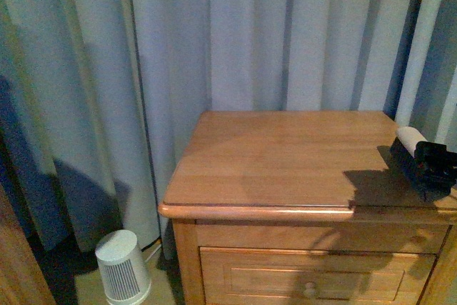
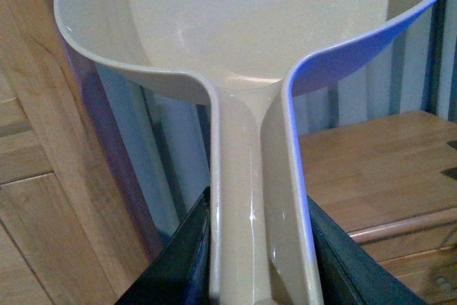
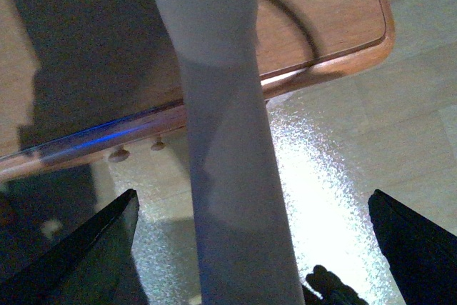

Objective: Clean up trash

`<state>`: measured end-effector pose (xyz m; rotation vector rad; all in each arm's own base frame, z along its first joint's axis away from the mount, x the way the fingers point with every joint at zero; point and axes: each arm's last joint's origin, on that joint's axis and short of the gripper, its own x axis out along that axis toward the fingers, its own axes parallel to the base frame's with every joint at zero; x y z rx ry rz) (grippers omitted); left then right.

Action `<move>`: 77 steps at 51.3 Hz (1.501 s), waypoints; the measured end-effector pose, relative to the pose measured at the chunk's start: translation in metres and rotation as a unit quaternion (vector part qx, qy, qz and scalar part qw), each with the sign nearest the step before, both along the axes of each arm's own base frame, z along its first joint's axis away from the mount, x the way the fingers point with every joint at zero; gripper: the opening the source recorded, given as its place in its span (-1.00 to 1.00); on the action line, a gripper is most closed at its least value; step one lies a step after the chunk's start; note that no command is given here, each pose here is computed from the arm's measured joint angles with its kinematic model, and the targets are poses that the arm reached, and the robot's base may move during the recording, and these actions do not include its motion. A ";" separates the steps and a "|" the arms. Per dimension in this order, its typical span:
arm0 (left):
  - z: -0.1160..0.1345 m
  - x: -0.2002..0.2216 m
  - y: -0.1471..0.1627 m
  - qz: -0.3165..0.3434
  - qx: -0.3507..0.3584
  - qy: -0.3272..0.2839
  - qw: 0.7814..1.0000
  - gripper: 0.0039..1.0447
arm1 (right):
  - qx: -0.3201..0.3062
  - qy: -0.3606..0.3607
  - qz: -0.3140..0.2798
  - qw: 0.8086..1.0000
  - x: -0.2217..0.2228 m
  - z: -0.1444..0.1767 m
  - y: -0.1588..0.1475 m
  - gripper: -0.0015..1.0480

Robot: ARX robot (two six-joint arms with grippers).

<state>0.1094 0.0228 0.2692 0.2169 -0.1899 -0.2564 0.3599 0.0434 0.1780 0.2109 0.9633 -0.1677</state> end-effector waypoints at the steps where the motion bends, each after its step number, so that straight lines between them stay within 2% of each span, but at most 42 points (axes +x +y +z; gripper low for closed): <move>1: 0.000 0.000 0.000 0.000 0.000 0.000 1.000 -0.46 | 0.000 0.000 0.000 1.000 0.000 0.000 -0.001 0.86; 6: 0.000 0.000 0.000 0.000 0.000 0.000 1.000 -0.46 | -0.004 0.001 -0.001 1.000 0.001 -0.002 -0.001 0.66; 14: 0.000 0.000 0.000 0.000 0.000 0.000 1.000 -0.46 | -0.009 -0.001 0.000 1.000 0.002 -0.002 -0.002 0.09; 27: 0.000 0.000 0.000 0.000 0.000 0.000 1.000 -0.46 | -0.024 -0.018 0.013 0.999 0.003 0.001 -0.002 -0.61; 33: 0.000 0.000 0.000 0.000 0.000 0.000 1.000 -0.46 | -0.039 -0.040 0.029 0.998 0.000 0.006 -0.003 -0.63; 42: 0.000 0.000 0.000 0.000 0.000 0.000 1.000 -0.46 | -0.113 -0.117 0.052 0.985 -0.013 0.026 -0.004 -0.63; 55: 0.000 0.000 0.000 0.000 0.000 0.000 1.000 -0.46 | -0.195 -0.310 0.062 0.928 -0.089 0.083 -0.003 -0.63; 67: 0.000 0.000 0.000 0.000 0.000 0.000 1.000 -0.46 | -0.208 -0.411 0.016 0.888 -0.171 0.087 -0.015 -0.63; 77: 0.000 0.000 0.000 0.000 0.000 0.000 1.000 -0.46 | -0.192 -0.453 -0.012 0.870 -0.216 0.081 -0.013 -0.63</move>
